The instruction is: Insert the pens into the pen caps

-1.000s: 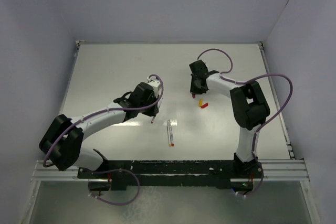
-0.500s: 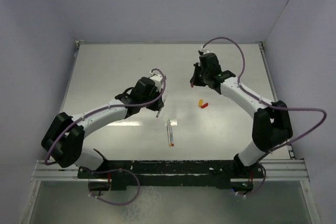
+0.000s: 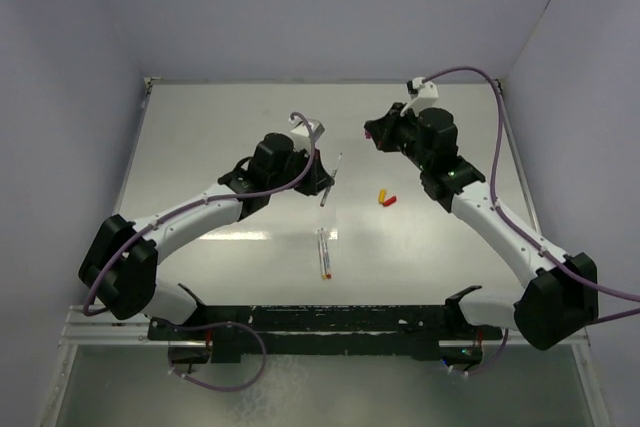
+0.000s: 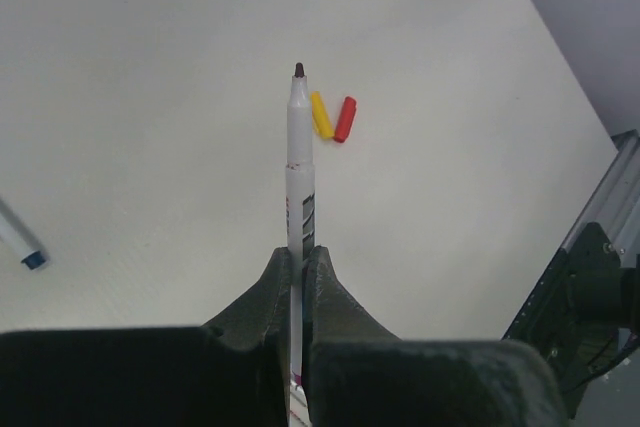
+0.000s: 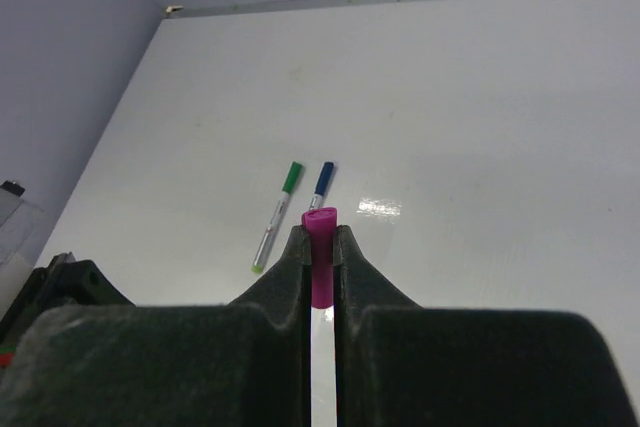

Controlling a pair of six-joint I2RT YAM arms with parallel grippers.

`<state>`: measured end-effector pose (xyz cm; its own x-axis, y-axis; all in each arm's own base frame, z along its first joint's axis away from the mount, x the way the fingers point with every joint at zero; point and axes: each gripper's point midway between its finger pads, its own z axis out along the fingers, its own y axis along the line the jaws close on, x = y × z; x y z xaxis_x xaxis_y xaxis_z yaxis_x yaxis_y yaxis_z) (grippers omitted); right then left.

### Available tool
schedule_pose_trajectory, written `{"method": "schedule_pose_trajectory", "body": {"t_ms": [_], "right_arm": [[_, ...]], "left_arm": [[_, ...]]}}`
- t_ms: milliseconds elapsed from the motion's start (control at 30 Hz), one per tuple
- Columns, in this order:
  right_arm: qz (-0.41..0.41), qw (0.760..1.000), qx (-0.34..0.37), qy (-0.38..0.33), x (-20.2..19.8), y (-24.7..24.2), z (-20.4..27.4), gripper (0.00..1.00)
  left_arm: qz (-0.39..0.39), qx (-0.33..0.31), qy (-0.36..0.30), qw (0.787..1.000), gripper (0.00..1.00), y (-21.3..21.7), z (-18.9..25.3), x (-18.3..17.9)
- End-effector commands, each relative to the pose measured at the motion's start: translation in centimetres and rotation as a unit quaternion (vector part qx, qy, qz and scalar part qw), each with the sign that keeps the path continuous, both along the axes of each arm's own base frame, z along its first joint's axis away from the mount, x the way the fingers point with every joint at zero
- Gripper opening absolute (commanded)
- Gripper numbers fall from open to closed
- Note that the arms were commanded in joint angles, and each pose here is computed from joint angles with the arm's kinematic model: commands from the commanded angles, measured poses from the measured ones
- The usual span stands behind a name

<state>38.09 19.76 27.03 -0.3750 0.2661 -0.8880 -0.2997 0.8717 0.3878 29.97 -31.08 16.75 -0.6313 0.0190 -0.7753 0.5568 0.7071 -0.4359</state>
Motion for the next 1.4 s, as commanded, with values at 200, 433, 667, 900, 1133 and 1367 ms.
{"method": "schedule_pose_trajectory", "body": {"t_ms": [200, 433, 667, 900, 1133, 1367], "right_arm": [[0.053, 0.978, 0.108, -0.168, -2.7, 1.1, 7.6, 0.00], [0.053, 0.968, 0.141, -0.202, -3.5, 0.8, 9.2, 0.00], [0.044, 0.962, 0.167, -0.212, -3.6, 0.5, 10.2, 0.00], [0.041, 0.958, 0.177, -0.221, -3.7, 0.4, 11.1, 0.00], [0.053, 0.960, 0.177, -0.210, -4.0, 0.8, 10.7, 0.00], [0.055, 0.963, 0.172, -0.200, -4.3, 0.7, 10.1, 0.00]], "left_arm": [[-0.070, -0.178, -0.089, 0.978, 0.00, -4.1, 10.4, -0.1], [-0.110, -0.242, -0.104, 0.959, 0.00, -5.3, 12.4, -1.2], [-0.113, -0.245, -0.103, 0.957, 0.00, -5.4, 12.1, -1.2], [-0.107, -0.236, -0.104, 0.960, 0.00, -5.1, 11.8, -1.1], [-0.094, -0.234, -0.112, 0.961, 0.00, -4.7, 12.0, -1.0], [-0.091, -0.234, -0.119, 0.961, 0.00, -4.7, 12.2, -0.7]]}}
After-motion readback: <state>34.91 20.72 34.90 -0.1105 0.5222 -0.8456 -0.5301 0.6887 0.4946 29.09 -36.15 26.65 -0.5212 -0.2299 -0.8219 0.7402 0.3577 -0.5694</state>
